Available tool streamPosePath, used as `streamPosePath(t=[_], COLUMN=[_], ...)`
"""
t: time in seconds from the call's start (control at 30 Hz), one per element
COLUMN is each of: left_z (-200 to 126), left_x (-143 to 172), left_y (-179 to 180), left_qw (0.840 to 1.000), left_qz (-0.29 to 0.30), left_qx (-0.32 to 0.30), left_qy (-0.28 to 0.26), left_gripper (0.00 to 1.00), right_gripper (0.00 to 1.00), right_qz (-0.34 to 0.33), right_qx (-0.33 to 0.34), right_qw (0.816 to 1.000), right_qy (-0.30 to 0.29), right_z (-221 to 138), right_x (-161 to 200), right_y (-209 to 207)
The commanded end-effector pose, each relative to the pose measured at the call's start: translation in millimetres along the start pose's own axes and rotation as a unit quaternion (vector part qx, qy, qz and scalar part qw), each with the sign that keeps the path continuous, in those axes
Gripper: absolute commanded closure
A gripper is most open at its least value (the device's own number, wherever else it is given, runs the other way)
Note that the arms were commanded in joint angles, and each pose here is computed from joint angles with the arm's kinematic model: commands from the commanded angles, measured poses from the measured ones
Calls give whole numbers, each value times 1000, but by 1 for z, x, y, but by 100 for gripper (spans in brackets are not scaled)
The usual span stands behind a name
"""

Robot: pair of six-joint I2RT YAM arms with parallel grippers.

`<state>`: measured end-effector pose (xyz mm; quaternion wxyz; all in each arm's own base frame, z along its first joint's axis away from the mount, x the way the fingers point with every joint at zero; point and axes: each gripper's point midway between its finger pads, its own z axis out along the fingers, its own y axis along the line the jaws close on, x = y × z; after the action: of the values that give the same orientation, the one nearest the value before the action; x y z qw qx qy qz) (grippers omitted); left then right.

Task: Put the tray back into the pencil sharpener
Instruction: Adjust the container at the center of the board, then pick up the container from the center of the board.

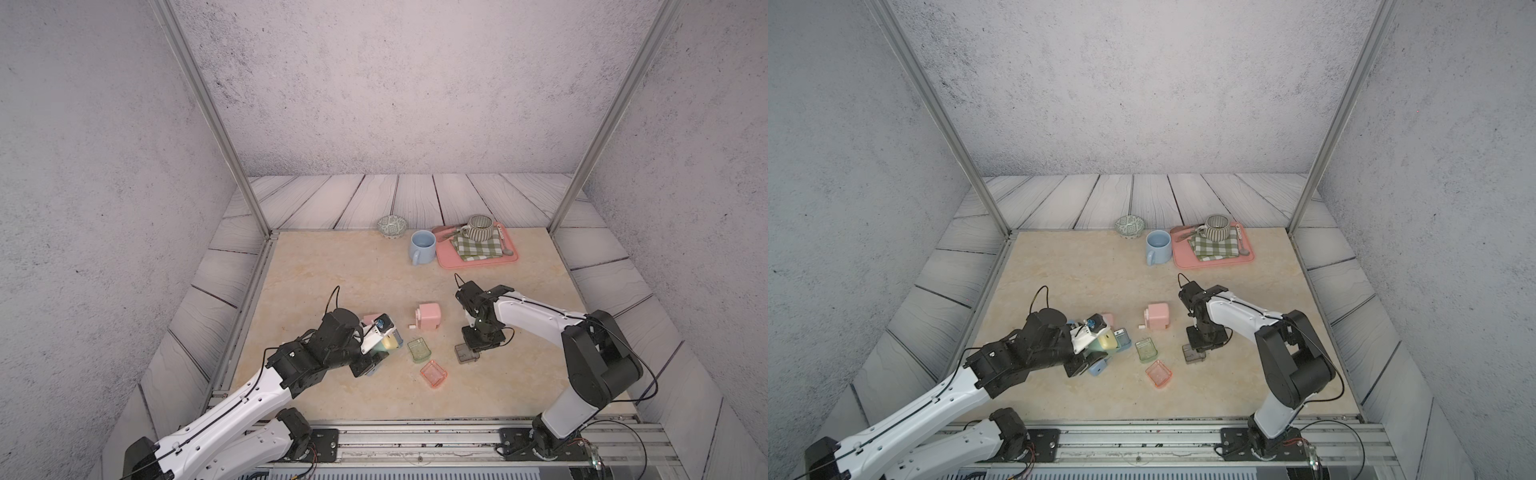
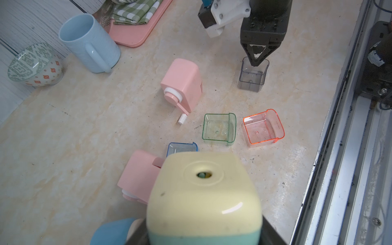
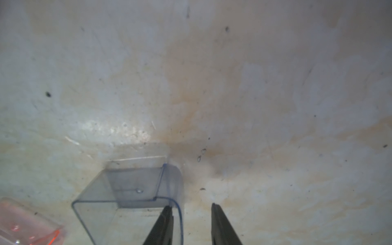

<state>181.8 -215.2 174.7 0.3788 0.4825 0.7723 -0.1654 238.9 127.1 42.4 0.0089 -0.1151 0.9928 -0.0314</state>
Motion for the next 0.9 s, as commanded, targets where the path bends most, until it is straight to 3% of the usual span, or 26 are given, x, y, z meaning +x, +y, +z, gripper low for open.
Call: streamPosePath(t=[0.0, 0.23, 0.43, 0.87], left_z=[-8, -8, -9, -14], left_x=[-14, -9, -6, 0], left_y=[6, 10, 13, 13], left_qw=[1000, 999, 998, 998], left_qz=[-1, -21, -24, -29], left_qx=[-11, -26, -36, -43], left_qy=[-23, -32, -34, -36], left_gripper=[77, 77, 78, 77], right_gripper=[58, 57, 60, 66], right_qz=[18, -34, -104, -138], right_qx=[4, -72, -87, -52], right_qw=[998, 985, 979, 982], right_qy=[-63, -152, -155, -114], right_z=[-41, -83, -75, -25], right_x=[-14, -27, -31, -42], right_y=[-3, 67, 130, 147])
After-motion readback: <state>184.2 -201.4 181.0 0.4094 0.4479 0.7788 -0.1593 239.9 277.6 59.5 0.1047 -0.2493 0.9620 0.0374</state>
